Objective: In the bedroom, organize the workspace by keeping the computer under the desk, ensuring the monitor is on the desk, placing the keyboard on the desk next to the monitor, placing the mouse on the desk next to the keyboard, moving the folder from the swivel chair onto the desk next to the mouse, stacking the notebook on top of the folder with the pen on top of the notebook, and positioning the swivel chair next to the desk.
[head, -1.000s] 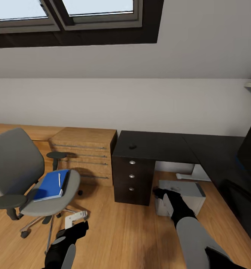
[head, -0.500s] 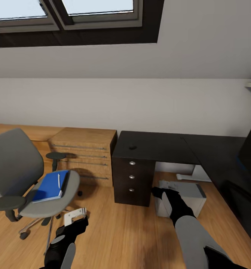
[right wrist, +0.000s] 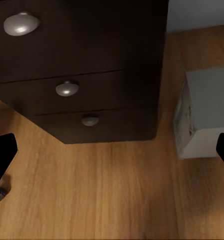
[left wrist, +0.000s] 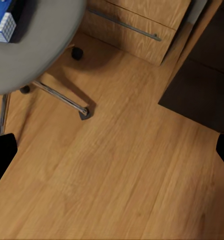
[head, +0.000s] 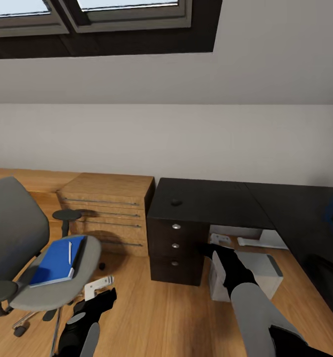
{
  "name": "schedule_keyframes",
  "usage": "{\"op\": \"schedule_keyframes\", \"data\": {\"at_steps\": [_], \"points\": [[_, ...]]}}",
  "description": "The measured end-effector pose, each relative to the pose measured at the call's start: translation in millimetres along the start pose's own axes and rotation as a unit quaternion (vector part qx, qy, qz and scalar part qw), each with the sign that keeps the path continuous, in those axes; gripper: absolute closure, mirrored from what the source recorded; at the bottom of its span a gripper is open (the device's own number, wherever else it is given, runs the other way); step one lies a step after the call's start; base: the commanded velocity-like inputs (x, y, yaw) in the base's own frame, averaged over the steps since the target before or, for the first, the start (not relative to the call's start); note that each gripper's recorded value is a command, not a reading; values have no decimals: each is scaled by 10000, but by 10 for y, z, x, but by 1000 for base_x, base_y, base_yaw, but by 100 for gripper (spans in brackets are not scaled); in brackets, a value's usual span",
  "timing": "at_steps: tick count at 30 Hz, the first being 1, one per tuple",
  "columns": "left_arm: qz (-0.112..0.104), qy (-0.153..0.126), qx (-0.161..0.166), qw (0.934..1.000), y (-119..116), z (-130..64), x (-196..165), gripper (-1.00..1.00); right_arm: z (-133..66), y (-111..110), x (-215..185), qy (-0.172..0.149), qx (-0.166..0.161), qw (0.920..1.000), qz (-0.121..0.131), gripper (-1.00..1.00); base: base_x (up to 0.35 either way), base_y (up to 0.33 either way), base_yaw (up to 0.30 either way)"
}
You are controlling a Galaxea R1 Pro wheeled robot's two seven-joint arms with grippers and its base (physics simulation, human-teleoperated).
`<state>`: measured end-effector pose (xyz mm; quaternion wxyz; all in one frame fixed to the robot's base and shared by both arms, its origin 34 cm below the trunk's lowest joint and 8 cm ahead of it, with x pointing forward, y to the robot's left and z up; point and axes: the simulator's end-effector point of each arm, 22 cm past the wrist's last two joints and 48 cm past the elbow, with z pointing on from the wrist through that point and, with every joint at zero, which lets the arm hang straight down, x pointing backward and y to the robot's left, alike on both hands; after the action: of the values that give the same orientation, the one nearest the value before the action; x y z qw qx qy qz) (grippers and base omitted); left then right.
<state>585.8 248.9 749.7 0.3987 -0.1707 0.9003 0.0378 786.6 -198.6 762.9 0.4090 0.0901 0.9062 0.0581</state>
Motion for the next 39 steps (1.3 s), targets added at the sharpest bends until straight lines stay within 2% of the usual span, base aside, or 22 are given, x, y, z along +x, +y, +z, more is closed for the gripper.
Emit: {"op": "schedule_keyframes", "data": {"at_steps": [6,19,20,31,39], "points": [[24,10,20,10000,-23,1,11,-100,-6,55,-31,-40,-33,9999,-147,-100,177,0,0],[95,11,95,9999,-105,-13,23,-100,-67,88,-30,-198,-20,9988,-456,-100,19,0,0],[102,11,103,9999,-113,-15,24,-100,-88,137,-98,-280,-44,9980,-563,-100,0,0,0],[155,3,156,9998,-182,-147,-106,-100,-207,173,-235,-288,-45,9979,-579,-100,0,0,0],[161,7,156,9997,-187,-211,-168,-100,-288,193,-361,-362,-47,9977,-571,-100,0,0,209]]}}
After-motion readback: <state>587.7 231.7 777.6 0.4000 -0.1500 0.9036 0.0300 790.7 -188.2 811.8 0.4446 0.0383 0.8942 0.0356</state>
